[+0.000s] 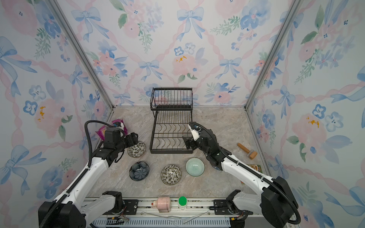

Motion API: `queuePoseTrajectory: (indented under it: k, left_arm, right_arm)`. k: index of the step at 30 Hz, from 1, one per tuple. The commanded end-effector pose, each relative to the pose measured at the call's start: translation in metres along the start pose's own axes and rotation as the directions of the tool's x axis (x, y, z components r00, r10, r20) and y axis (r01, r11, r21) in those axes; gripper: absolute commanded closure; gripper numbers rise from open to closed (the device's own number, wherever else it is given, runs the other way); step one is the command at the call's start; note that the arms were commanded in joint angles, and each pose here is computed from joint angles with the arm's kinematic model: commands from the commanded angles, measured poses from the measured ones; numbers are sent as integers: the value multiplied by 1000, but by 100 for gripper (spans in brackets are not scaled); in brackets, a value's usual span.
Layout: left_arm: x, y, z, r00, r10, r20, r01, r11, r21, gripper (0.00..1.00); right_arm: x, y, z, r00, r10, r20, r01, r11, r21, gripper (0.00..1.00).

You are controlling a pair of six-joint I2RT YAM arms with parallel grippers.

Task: Load bowls into a dish rack
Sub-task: Pick up the bowl from the middle-left of the table.

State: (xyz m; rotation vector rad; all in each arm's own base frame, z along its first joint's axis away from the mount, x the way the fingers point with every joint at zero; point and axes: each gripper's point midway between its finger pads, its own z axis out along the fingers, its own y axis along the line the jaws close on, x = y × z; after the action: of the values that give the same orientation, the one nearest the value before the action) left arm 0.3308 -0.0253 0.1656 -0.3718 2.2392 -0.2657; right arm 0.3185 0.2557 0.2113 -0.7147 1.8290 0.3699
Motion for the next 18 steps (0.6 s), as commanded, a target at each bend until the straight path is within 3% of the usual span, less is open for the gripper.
queuePoseTrajectory:
  k: [1, 8, 12, 18]
  left_arm:
    - [32, 14, 5, 989, -86, -117, 86, 996, -8, 22]
    - [47, 11, -3, 983, -135, -123, 139, 990, 23, 30]
    - [54, -7, -9, 988, -107, -110, 113, 992, 47, 32]
    - [78, -27, -5, 985, -30, -168, 38, 998, 42, 41]
  right_arm:
    - [-5, 27, 6, 995, -75, 62, 78, 995, -61, 4]
    - [-3, 29, 1, 995, -13, 96, 19, 998, -65, 4]
    - [1, 25, 0, 994, 18, 108, -13, 999, -46, 4]
    - [7, 6, 3, 987, 128, 99, -123, 991, -49, 4]
